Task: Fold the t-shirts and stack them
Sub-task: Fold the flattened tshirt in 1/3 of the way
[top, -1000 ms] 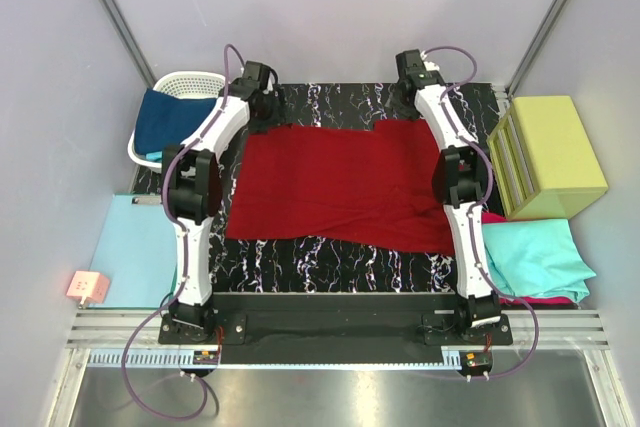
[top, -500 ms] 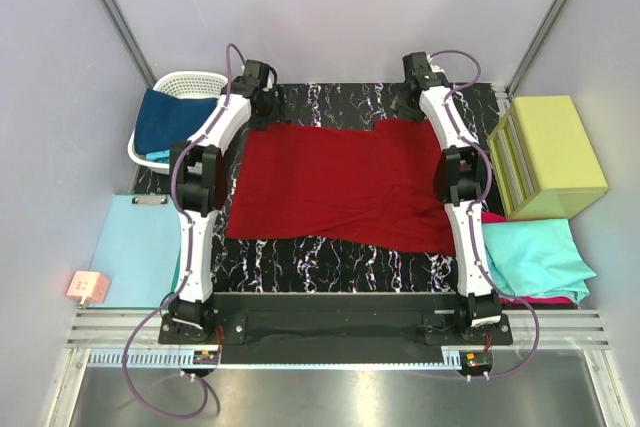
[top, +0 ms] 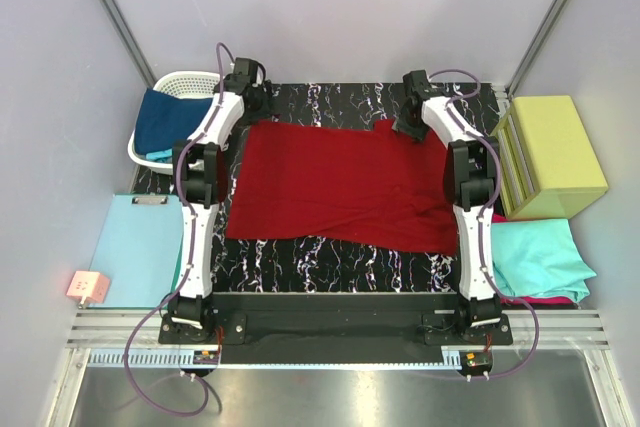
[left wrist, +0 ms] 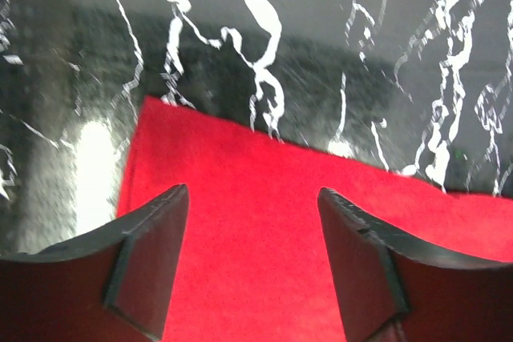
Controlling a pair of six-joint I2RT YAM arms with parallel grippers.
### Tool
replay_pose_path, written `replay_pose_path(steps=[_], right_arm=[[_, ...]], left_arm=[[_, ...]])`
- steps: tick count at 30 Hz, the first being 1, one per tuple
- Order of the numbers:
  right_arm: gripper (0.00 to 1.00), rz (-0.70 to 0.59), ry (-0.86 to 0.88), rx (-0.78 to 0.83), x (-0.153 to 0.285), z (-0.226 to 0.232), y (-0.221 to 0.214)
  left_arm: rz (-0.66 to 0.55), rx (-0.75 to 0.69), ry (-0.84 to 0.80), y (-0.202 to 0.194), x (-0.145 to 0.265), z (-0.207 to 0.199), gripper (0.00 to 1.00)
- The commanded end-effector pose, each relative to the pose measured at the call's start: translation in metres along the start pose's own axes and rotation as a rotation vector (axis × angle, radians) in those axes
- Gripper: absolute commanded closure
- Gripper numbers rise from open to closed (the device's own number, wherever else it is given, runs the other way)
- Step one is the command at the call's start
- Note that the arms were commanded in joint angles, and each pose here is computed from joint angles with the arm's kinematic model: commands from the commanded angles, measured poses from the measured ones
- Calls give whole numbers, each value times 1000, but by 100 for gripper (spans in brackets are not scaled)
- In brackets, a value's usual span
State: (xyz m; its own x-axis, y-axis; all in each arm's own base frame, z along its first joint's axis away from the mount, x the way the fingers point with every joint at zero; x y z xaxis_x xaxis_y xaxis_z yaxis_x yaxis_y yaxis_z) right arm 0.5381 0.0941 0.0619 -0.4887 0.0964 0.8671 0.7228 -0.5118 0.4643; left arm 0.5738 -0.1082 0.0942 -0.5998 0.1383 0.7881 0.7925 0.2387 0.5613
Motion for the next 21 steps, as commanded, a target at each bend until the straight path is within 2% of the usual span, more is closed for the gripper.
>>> replay_pose_path(steps=[1,6,21], right_arm=[[44,-162,151,-5,68,31,30],[44,-151,159,6,69,27,15],[44,-127,164,23,69,29,2]], left_arm=[[-69,1,-3,25,2,5,33],[-84,7,14,29,-2,10,35],[-6,51,64,5,-21,31,40]])
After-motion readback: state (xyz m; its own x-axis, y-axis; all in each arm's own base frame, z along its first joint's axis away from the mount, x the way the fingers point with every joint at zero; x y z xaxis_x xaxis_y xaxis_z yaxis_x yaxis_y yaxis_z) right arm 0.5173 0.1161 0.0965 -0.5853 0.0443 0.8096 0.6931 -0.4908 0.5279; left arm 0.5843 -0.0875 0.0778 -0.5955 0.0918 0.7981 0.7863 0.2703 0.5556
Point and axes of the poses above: each gripper's point midway between its finger pads, its own x axis back along the fingers, its own z axis along the line the jaws close on, y = z × x, the point moved 4 cm from there along x, back along the fingers, and after that the axes turned 3 degrees about -x, right-handed, at the moved point
